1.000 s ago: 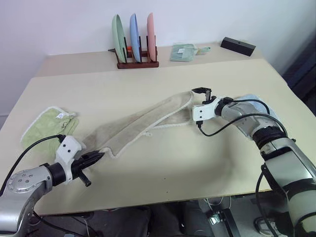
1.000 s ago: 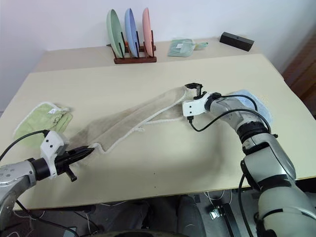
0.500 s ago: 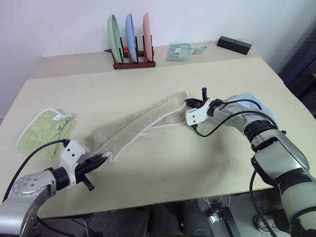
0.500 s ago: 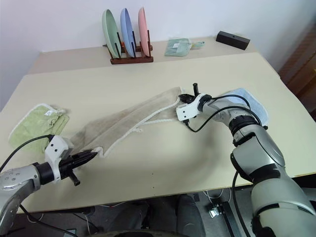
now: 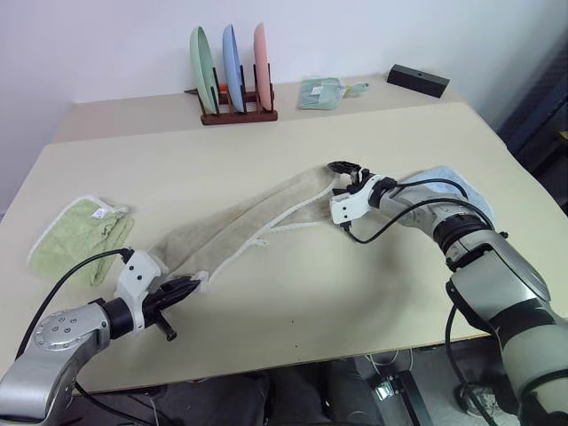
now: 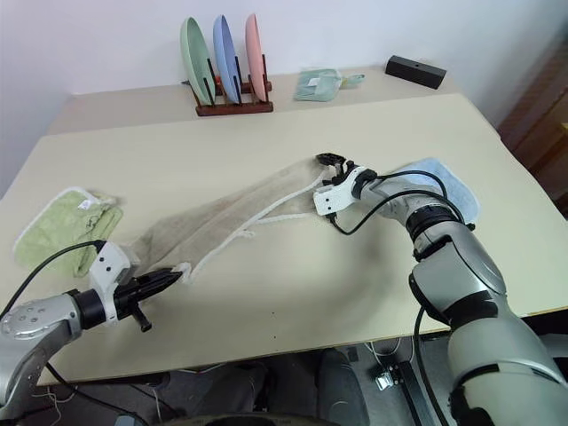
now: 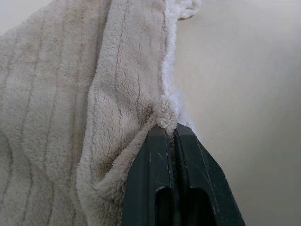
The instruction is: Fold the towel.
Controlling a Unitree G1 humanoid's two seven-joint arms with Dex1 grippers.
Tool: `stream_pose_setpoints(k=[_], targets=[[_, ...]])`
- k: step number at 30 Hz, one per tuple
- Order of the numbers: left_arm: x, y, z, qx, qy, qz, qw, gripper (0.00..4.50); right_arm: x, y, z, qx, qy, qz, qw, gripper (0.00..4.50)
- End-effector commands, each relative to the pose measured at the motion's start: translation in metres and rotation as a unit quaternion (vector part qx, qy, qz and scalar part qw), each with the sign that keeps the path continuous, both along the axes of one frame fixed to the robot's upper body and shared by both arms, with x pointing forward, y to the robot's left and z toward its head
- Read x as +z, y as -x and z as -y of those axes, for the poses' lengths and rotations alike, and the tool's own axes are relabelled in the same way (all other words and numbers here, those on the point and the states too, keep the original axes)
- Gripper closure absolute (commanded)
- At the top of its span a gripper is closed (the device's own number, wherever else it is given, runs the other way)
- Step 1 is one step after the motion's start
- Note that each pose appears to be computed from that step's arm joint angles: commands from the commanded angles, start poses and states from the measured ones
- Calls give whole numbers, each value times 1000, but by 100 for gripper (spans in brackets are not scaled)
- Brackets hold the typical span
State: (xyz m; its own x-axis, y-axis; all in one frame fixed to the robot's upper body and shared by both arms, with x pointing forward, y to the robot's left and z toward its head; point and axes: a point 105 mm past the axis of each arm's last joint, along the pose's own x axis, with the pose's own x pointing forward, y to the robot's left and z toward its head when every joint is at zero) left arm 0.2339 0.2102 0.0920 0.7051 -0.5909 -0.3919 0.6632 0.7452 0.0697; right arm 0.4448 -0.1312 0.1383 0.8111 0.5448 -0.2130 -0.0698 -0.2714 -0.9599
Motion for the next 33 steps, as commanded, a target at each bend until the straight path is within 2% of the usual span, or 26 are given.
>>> stream_pose_setpoints(k=[1,2,4,8,9,16,21,25,28,29,31,33], targets=[[3,-1,1,-5,-3,15,1000,450,17,-5,-12,11,-9,24,1000,120],[3,-1,1,-6,-3,16,1000,450,17,-4,-13,13,-9,22,1000,135],[3,0,2,-5,-3,16,1000,450,16,-4,-17,18,-12,21,1000,216],[2,2,2,-2,-4,16,1000,450,18,-3,-20,24,-17,27,999,420],[2,3,2,-1,-4,16,1000,450,19,-3,-19,24,-19,28,999,447],[9,2,-5,27,-11,39,999,450,31,2,-3,27,-45,25,998,447],[32,-8,-22,65,-17,89,994,450,46,29,18,68,-92,-25,993,447],[59,-40,-29,91,-18,156,983,450,74,32,39,41,-109,-9,993,447],[85,-78,-35,123,-28,222,967,450,100,22,49,5,-137,18,990,447],[113,-109,-40,156,-29,274,949,450,120,13,56,-25,-145,49,988,447],[166,-149,-44,204,-24,350,914,450,156,2,65,-66,-154,104,980,447],[220,-170,-47,237,-10,419,876,450,197,0,70,-86,-171,165,968,447]])
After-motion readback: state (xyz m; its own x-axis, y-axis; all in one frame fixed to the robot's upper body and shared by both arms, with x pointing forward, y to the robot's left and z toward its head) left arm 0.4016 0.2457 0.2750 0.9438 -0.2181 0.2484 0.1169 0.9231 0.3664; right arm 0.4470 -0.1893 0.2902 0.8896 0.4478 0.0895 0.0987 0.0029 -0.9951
